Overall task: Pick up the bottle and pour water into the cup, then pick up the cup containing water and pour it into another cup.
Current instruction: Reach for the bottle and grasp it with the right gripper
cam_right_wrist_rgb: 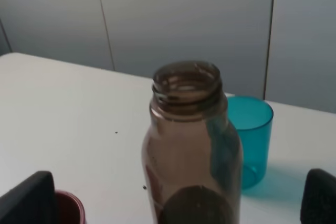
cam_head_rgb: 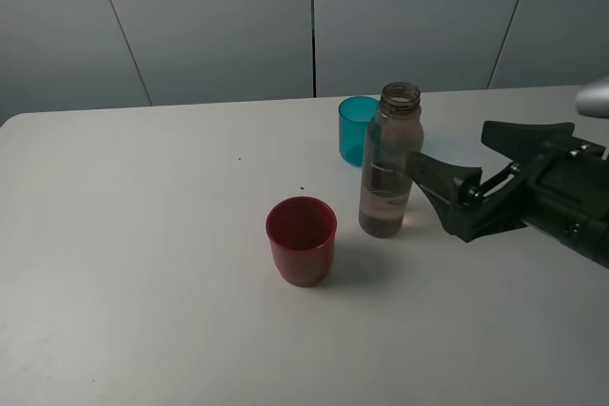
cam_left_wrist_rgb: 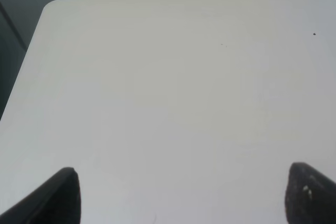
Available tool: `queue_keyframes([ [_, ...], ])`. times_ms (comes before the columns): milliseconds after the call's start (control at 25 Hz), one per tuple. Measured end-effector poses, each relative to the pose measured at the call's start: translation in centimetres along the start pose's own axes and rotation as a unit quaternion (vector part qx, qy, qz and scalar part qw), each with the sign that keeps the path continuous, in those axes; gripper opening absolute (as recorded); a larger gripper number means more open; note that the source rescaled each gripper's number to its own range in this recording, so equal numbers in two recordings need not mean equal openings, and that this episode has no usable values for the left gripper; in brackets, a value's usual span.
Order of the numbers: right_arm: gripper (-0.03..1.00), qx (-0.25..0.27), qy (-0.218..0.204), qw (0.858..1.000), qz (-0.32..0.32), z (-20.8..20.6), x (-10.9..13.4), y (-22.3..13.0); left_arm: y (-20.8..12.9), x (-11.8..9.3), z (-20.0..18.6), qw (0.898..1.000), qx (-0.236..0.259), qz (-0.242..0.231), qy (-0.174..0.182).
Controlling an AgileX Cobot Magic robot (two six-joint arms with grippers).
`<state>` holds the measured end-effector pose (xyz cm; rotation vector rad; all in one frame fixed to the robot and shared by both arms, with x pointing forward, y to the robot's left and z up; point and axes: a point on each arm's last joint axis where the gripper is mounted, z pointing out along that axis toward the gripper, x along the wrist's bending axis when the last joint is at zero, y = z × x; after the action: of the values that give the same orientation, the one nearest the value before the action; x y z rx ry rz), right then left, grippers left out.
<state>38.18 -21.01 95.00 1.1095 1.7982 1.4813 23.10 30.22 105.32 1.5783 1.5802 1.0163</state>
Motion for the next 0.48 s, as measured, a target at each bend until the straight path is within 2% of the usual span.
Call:
queue_keyframes([
  [280, 1.00, 0.033, -0.034, 0.999, -0.012, 1.6, -0.7, -1.9, 0.0, 0.0, 0.0, 1.000, 0.000, 0.000, 0.000],
  [480, 1.00, 0.036, -0.021, 0.999, -0.027, 3.3, -0.6, -2.8, 0.0, 0.0, 0.0, 1.000, 0.000, 0.000, 0.000],
])
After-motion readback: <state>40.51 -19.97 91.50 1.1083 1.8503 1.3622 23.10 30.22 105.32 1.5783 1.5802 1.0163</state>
